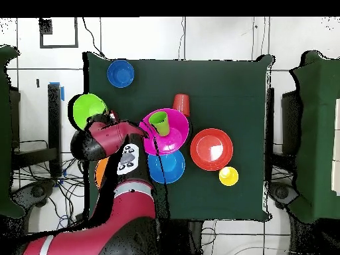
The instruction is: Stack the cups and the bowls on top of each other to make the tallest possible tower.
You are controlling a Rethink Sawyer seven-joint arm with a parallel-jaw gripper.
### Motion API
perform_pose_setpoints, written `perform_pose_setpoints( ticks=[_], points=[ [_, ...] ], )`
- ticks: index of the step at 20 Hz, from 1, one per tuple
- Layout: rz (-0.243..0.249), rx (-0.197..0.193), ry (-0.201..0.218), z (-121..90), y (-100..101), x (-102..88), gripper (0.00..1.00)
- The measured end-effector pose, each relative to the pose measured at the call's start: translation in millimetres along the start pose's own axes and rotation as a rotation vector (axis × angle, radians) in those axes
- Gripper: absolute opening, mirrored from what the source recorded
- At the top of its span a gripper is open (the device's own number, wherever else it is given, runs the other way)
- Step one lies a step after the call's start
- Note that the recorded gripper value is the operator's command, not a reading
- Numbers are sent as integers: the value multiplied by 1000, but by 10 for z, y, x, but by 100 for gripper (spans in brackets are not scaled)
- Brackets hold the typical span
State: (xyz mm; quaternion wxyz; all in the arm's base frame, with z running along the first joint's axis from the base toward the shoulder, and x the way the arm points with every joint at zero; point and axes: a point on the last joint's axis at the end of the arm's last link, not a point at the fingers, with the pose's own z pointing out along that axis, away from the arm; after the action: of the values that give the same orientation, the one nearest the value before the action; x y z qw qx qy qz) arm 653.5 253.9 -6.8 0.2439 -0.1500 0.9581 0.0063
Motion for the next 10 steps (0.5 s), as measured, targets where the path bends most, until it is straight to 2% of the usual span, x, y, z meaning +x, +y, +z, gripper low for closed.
perform_pose_setpoints(
  ticks=[6,10],
  points=[
    [14,6,-16,-95,-54,-122,0],
    [38,12,2,-159,-121,-148,0]
  ],
)
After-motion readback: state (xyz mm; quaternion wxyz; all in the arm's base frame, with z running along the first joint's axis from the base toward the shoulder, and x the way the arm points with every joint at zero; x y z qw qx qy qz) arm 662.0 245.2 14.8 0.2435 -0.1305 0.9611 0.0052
